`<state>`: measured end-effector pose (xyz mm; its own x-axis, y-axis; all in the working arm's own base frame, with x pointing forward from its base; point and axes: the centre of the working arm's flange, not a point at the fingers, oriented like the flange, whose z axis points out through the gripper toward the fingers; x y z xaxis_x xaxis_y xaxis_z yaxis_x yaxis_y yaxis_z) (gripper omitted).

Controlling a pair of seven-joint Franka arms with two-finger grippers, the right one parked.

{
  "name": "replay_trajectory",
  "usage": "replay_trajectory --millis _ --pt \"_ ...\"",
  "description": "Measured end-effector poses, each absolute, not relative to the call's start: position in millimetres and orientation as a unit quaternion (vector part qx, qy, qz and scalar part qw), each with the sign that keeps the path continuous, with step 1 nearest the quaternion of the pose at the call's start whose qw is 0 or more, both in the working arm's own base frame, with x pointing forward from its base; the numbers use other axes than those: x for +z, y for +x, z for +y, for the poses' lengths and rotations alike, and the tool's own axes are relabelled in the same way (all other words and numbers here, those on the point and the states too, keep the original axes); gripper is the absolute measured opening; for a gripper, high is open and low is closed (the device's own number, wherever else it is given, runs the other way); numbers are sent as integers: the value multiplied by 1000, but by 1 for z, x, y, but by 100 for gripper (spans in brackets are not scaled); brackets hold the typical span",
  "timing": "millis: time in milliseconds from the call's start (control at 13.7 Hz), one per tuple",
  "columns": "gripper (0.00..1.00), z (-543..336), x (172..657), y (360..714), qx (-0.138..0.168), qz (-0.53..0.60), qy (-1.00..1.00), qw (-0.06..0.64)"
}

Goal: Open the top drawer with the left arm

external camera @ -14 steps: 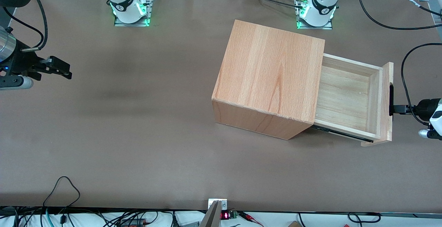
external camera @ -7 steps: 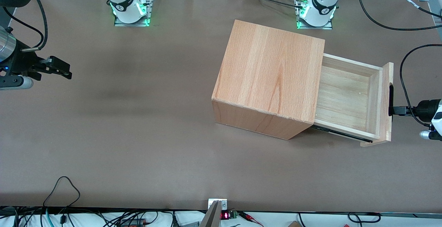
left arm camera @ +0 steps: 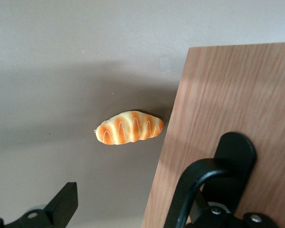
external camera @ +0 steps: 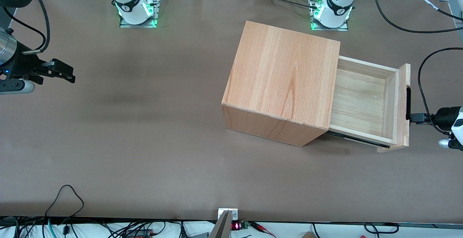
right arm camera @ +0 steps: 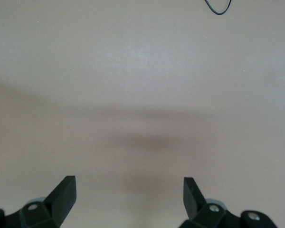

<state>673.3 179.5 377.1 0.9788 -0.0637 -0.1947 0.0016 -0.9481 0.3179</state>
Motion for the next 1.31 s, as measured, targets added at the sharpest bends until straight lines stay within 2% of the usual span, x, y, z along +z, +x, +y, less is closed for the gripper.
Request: replay_trajectory --millis 874,1311 --pt "100 188 376 664 -127 -11 977 169" --pt "100 186 392 662 -133 -16 976 171"
